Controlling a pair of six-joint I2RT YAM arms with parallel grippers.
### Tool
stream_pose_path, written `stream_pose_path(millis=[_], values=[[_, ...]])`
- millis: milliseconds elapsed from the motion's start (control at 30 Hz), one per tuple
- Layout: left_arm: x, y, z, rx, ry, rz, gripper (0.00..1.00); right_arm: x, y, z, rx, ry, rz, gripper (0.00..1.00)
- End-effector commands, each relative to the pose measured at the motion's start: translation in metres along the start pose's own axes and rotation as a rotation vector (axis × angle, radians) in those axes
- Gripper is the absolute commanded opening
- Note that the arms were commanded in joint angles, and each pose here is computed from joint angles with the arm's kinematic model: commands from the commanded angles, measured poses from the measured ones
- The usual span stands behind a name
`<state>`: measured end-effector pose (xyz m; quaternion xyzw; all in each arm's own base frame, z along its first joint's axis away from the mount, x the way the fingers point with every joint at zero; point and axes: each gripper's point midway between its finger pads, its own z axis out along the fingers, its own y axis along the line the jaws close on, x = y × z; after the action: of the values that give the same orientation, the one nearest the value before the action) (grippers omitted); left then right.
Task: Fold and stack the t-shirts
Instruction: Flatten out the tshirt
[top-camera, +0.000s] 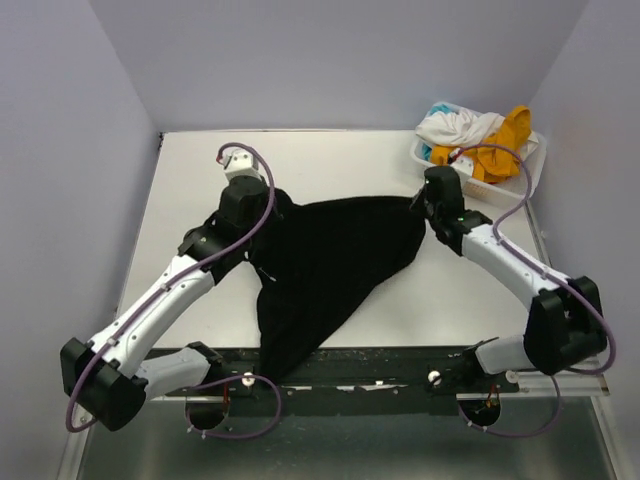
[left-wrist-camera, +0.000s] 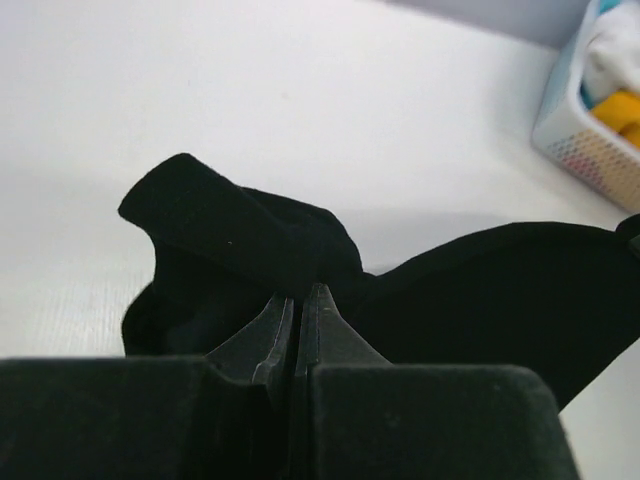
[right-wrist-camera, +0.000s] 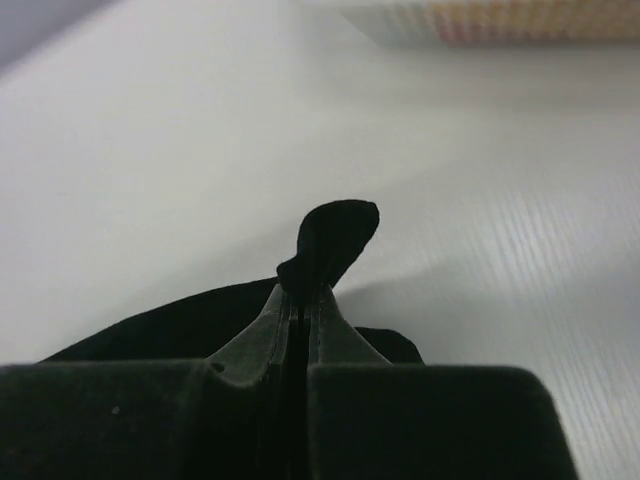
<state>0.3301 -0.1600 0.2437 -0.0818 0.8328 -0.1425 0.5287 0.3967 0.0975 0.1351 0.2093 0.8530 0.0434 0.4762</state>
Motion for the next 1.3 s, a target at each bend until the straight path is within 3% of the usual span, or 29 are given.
stream_pose_path(millis=[0, 267, 400, 600, 800, 900, 1067, 1167, 1267], values=[[-0.111, -0.011, -0.066, 0.041, -0.302, -0.021, 0.00, -0.105, 0.071, -0.070, -0.342, -0.205, -0.009, 0.01], [-0.209, -0.030, -0.184, 0.233, -0.575, -0.019, 0.00, -0.230, 0.120, -0.237, -0.734, -0.492, 0.004, 0.01], [-0.243, -0.045, -0.244, 0.380, -0.664, -0.002, 0.00, -0.266, 0.136, -0.305, -0.886, -0.541, -0.005, 0.01], [-0.269, -0.058, -0.322, 0.576, -0.763, 0.039, 0.00, -0.315, 0.142, -0.393, -1.033, -0.650, 0.004, 0.01], [-0.274, -0.064, -0.381, 0.743, -0.827, 0.073, 0.00, -0.331, 0.134, -0.471, -1.196, -0.751, 0.002, 0.01], [-0.275, -0.073, -0.395, 0.811, -0.826, 0.096, 0.00, -0.332, 0.128, -0.482, -1.203, -0.770, 0.014, 0.01], [-0.299, -0.078, -0.391, 0.762, -0.852, 0.096, 0.00, -0.341, 0.117, -0.461, -1.080, -0.802, 0.062, 0.01], [-0.310, -0.073, -0.352, 0.612, -0.849, 0.079, 0.00, -0.344, 0.109, -0.418, -0.918, -0.790, 0.098, 0.01], [-0.306, -0.066, -0.273, 0.383, -0.801, 0.081, 0.00, -0.334, 0.100, -0.349, -0.715, -0.739, 0.117, 0.01]])
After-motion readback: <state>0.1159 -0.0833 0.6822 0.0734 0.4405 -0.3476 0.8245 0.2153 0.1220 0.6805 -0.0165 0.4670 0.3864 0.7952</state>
